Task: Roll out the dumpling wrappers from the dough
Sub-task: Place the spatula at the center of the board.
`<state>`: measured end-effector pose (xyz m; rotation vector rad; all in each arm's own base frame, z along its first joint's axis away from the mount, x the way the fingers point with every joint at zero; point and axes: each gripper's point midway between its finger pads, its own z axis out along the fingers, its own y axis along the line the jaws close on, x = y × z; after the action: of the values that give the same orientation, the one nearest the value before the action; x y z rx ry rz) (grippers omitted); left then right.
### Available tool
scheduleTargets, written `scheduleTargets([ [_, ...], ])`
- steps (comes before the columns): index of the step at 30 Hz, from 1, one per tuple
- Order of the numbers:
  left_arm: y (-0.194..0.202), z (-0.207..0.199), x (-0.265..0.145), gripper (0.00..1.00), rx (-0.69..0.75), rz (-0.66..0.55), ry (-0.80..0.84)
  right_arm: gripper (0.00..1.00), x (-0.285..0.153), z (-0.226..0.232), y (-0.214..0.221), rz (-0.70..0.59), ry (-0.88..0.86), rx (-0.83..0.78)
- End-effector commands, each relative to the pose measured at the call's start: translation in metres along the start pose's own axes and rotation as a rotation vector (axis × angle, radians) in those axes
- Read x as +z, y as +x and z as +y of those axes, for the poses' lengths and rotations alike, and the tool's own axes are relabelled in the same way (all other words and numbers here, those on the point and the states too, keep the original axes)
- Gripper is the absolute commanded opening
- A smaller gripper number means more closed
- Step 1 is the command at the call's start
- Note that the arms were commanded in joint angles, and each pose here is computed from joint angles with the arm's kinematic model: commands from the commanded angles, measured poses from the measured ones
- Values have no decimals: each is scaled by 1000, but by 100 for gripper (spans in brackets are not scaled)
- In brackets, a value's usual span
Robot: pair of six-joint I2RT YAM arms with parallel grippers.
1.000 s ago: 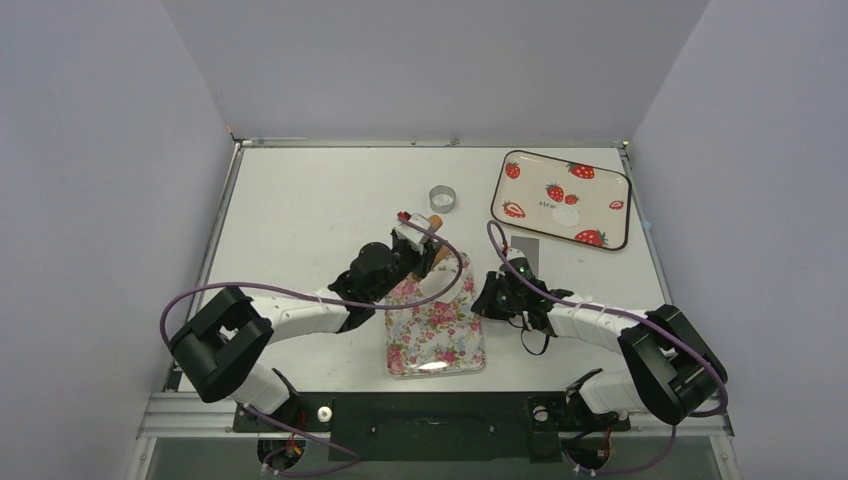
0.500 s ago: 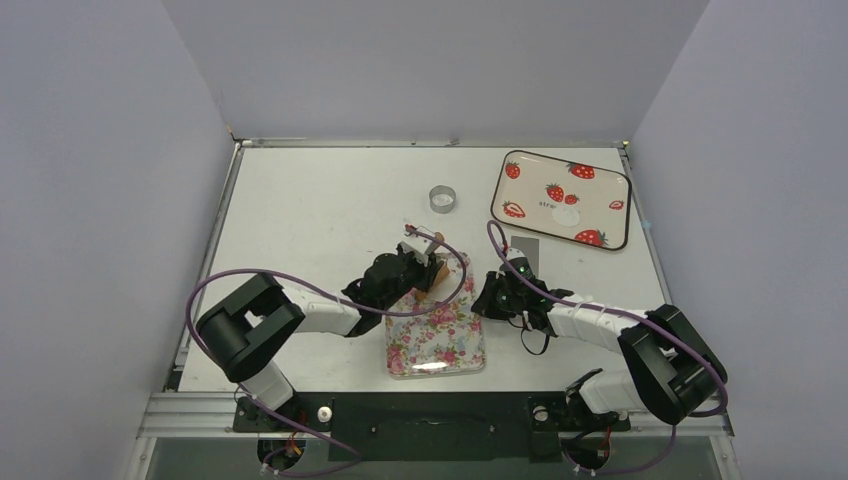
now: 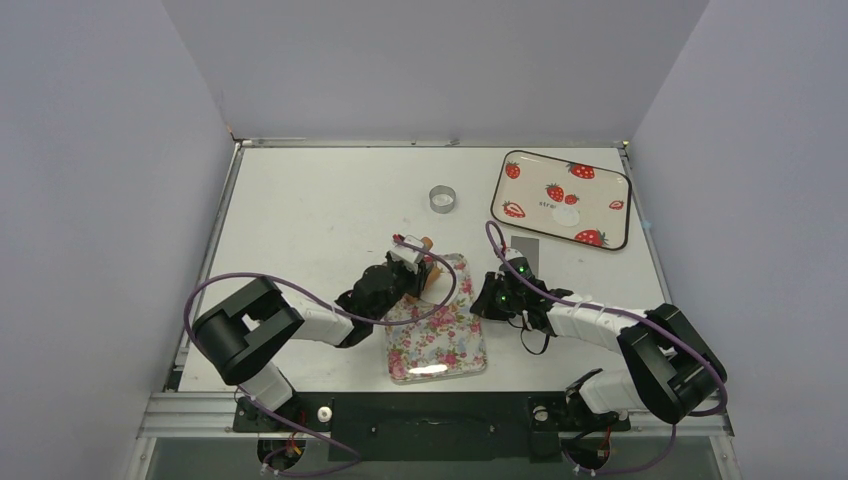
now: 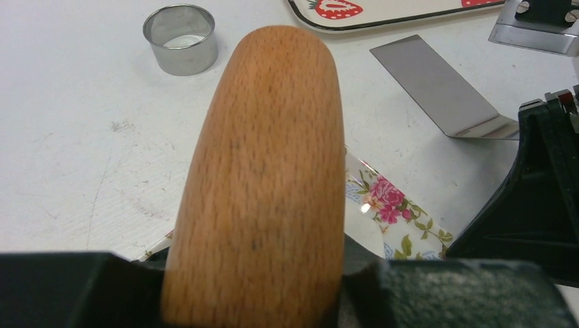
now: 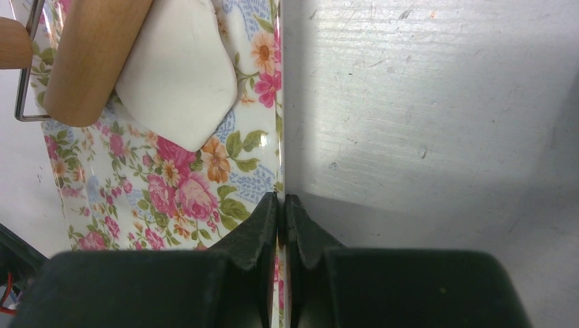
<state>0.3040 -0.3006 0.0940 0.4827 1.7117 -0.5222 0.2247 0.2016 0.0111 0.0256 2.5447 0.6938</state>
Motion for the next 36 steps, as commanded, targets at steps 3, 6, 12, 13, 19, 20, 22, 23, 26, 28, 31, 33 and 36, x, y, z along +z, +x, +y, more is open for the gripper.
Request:
scheduleTargets([
  [3,113,41,-41,0,124,425,-129,0,0,-21,15,50,85,-2],
  [6,114,50,-43,0,123,438,-165,0,-1,-24,18,52,91,4],
  [12,112,63,-40,0,56,450,-227,0,-4,-26,18,40,93,15],
  [13,112,64,-40,0,51,450,-231,0,-4,-26,19,40,95,16],
  [19,109,67,-40,0,45,441,-248,0,-6,-27,19,38,98,15],
  [20,107,67,-39,0,56,436,-245,0,-5,-27,19,37,97,15],
  [22,90,68,-34,0,59,392,-238,0,-4,-27,19,37,96,15],
  [23,81,70,-30,0,58,366,-230,0,-3,-28,20,42,95,17],
  [26,19,60,-11,0,107,210,-158,0,-1,-25,18,46,89,12],
  [28,-22,47,0,0,101,111,-99,0,0,-25,17,50,89,5],
  [31,-69,19,8,0,38,15,8,0,0,-24,15,47,91,0],
  [33,-102,-7,8,0,19,-81,97,0,-1,-23,14,43,91,0],
  [36,-117,-35,7,0,-34,-155,193,0,-2,-24,14,39,94,0],
])
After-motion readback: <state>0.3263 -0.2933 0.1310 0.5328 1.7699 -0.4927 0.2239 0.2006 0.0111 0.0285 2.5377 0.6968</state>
